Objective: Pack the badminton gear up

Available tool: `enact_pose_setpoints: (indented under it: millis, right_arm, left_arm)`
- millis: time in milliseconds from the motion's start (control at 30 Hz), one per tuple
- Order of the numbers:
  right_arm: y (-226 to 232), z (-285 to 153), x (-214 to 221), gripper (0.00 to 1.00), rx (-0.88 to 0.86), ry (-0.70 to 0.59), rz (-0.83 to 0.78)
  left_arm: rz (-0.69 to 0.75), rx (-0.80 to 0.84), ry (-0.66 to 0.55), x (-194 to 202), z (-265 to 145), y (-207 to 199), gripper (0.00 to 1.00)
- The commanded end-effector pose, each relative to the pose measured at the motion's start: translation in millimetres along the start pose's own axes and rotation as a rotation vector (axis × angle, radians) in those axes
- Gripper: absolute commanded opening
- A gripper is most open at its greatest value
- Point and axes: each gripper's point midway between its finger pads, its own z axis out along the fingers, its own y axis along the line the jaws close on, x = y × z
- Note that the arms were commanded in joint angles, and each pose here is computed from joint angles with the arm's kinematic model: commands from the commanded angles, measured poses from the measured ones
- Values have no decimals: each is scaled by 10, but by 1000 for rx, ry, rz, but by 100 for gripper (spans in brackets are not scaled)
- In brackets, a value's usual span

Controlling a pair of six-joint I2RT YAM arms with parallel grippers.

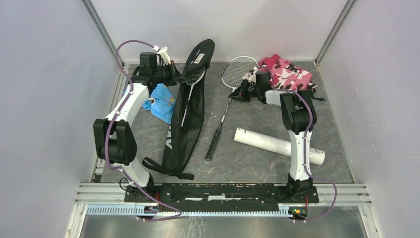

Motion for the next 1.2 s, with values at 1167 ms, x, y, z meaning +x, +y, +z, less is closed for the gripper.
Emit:
enact_pose_setpoints:
  millis: [1167]
  right_arm:
    - [1576,-979,475,0,-324,126,-354]
  left_arm:
    - [-245,-224,-337,-741,-142,331,2]
